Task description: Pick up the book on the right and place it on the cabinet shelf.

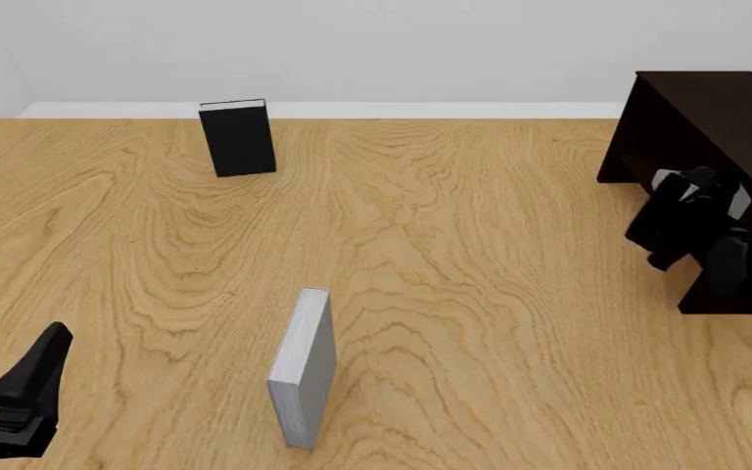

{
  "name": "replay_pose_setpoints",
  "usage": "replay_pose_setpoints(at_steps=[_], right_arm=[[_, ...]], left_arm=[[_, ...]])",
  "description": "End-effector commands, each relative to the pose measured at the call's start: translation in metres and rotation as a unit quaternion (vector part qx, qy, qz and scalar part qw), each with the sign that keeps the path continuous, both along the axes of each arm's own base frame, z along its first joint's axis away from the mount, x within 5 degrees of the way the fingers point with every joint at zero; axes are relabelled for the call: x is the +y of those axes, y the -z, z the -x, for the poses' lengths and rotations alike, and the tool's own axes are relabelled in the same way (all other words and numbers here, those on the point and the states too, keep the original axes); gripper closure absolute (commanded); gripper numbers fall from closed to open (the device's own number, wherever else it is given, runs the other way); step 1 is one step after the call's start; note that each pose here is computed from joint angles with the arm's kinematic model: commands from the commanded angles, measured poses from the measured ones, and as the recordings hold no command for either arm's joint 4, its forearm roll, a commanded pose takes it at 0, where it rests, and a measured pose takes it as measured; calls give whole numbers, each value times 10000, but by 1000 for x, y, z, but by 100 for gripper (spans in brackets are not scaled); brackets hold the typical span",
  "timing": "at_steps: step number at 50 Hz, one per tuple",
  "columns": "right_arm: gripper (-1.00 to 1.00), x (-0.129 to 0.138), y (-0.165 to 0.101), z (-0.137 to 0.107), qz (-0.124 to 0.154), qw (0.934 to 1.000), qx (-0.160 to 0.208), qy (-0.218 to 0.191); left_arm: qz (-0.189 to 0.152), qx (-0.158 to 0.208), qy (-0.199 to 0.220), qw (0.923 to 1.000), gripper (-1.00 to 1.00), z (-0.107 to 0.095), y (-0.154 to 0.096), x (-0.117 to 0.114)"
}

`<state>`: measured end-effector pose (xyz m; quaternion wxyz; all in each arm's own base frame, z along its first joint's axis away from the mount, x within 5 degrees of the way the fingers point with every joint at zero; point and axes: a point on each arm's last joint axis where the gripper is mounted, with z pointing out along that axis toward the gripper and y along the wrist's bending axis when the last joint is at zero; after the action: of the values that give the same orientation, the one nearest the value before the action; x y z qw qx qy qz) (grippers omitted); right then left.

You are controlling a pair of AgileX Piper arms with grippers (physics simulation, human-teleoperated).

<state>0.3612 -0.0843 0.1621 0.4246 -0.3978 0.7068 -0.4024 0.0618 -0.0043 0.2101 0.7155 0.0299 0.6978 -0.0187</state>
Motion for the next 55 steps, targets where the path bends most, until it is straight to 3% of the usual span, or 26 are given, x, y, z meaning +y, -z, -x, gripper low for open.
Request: replay_pose_setpoints(at_steps=[1,37,55], right_arm=[[-100,15,-13,-12,147,9991,-208,-341],[-100,54,-19,-23,93,9960,-262,-844],[-100,82,-45,-13,26,9920,-448,-1179]], left_arm=[[-5,1,-3,10000,-100,0,0,0],[-5,0,-4,10000,-100,0,0,0],[-13,-6,10,10000,-100,0,0,0]])
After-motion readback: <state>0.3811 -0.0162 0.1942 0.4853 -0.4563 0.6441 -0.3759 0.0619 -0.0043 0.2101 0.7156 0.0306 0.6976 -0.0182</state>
